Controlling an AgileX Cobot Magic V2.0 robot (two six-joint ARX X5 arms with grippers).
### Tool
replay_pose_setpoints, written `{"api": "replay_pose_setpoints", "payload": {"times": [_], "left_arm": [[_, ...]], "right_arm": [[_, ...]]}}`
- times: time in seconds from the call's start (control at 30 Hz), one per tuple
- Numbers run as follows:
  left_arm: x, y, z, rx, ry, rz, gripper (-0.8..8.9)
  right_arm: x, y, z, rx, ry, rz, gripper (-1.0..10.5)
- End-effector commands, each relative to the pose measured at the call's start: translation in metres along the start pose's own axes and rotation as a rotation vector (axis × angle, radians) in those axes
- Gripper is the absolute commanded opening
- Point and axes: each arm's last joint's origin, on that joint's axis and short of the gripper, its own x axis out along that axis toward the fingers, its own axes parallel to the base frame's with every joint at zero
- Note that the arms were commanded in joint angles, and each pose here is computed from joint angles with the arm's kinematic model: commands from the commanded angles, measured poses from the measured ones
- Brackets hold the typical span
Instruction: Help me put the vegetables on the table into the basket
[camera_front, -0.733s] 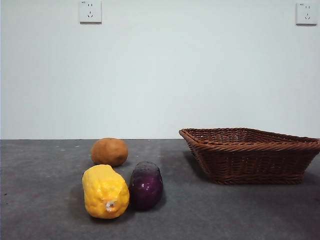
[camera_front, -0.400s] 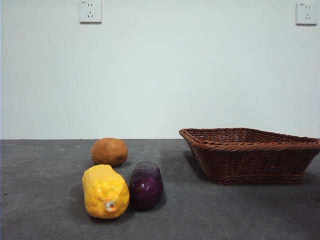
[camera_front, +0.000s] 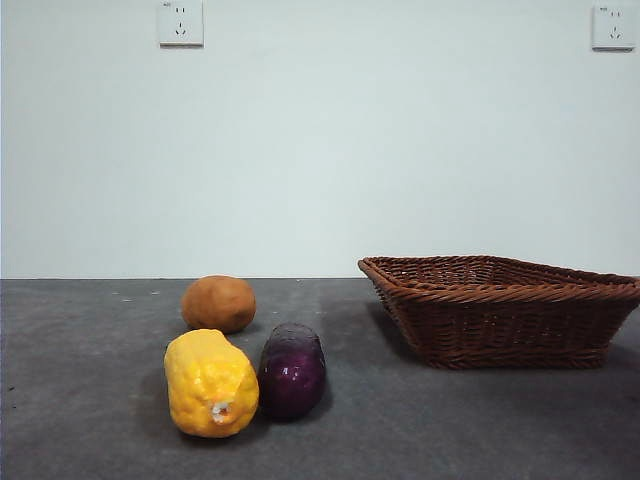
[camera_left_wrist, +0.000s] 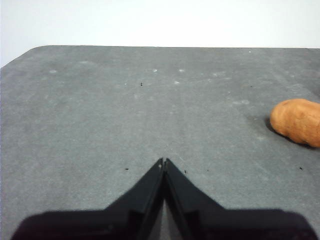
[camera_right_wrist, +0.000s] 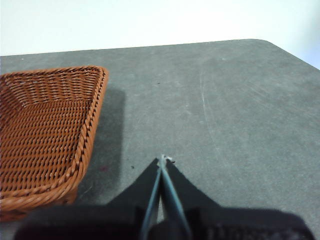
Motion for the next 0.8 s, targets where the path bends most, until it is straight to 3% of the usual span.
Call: {"api": "replay_pose_setpoints", "payload": {"times": [0.03,0.2,0.37,0.57,0.8], "left_arm": [[0.0011,0.0003,-0.0028,-0.012,0.003,0.000,-0.03],[0.0011,0.0003,-0.0027,-0.012,0.003,0.000,-0.03],[0.0011,0.0003,-0.0027,-0.012,0.003,0.000,-0.03],[0.0011,0.0003,-0.0026,-0.014,0.001,0.000,-0.03],[0.0007,-0.0010,0.0059,-0.037,-0.080,-0.039,-0.04]], "right_arm": [[0.0009,0.0003,-0.0028,0.000,0.007,0.015,0.0],[0.0008,0.0012,-0.0027,0.011,0.006,0.046,0.0],[0.0008,0.0012,-0.0027,0.132,0.009,0.044,0.0],[0.0009,0.0014,-0.0028,0.193,0.013,0.053,0.0],[0.0000,0.0019,0.0001,0.211,0.006,0.067,0.0]]}}
